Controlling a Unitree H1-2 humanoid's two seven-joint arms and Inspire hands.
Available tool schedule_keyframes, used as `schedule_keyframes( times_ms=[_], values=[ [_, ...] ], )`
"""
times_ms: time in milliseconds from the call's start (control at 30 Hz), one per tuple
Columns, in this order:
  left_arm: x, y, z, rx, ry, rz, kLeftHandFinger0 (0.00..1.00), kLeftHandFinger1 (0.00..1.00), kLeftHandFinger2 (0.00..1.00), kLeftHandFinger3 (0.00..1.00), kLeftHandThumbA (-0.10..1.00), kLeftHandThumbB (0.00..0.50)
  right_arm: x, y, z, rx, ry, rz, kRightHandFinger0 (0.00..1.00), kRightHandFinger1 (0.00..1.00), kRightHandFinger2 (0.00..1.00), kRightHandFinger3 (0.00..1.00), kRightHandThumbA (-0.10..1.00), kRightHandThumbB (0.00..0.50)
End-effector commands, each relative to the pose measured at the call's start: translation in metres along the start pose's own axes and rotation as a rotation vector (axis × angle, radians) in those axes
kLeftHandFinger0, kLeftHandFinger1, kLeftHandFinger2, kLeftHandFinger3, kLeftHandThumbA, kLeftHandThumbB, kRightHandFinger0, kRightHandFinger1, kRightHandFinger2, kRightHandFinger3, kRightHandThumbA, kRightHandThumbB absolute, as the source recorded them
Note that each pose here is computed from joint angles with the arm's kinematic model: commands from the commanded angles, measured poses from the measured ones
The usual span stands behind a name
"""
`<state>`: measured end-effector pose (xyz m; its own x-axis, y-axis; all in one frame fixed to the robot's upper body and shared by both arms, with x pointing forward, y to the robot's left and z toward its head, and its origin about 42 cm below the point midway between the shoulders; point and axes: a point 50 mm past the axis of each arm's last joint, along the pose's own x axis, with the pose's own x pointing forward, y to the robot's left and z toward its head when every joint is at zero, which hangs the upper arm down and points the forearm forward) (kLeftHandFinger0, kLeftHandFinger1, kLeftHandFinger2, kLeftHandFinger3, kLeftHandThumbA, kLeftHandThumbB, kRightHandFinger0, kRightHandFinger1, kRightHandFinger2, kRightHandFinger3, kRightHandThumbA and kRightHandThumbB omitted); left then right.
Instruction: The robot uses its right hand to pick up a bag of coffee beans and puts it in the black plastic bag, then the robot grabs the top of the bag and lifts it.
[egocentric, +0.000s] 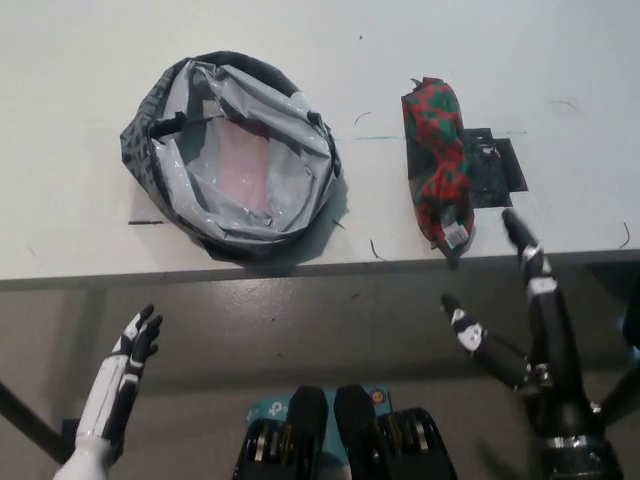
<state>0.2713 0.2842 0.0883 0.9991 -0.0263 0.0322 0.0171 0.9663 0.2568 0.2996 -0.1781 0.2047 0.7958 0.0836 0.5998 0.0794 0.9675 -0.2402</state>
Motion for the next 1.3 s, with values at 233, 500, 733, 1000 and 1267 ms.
schedule_keyframes(
  times_ms=[233, 500, 733, 1000, 1267],
  values=[
    [-0.012, 0.003, 0.010, 0.024, -0.094, -0.023, 1.00, 1.00, 1.00, 1.00, 1.00, 0.222, 0.131, -0.024, 0.093, -0.287, -0.139, -0.046, 1.00, 1.00, 1.00, 1.00, 0.90, 0.290],
    [0.004, -0.003, 0.016, 0.052, -0.107, -0.053, 1.00, 1.00, 1.00, 1.00, 1.00, 0.233, 0.243, -0.025, 0.110, -0.443, 0.010, 0.073, 1.00, 1.00, 1.00, 1.00, 0.95, 0.347],
    [0.014, -0.003, 0.021, 0.070, -0.120, -0.068, 1.00, 1.00, 1.00, 1.00, 1.00, 0.242, 0.315, -0.019, 0.098, -0.582, 0.185, 0.141, 1.00, 1.00, 1.00, 1.00, 0.88, 0.381],
    [0.016, -0.004, 0.022, 0.071, -0.138, -0.078, 1.00, 1.00, 1.00, 1.00, 1.00, 0.221, 0.347, -0.015, 0.067, -0.629, 0.356, 0.162, 1.00, 1.00, 1.00, 1.00, 0.89, 0.404],
    [0.017, -0.006, 0.021, 0.076, -0.135, -0.085, 1.00, 1.00, 1.00, 1.00, 1.00, 0.230, 0.350, 0.001, 0.033, -0.607, 0.496, 0.211, 1.00, 1.00, 1.00, 1.00, 0.91, 0.424]
  ],
)
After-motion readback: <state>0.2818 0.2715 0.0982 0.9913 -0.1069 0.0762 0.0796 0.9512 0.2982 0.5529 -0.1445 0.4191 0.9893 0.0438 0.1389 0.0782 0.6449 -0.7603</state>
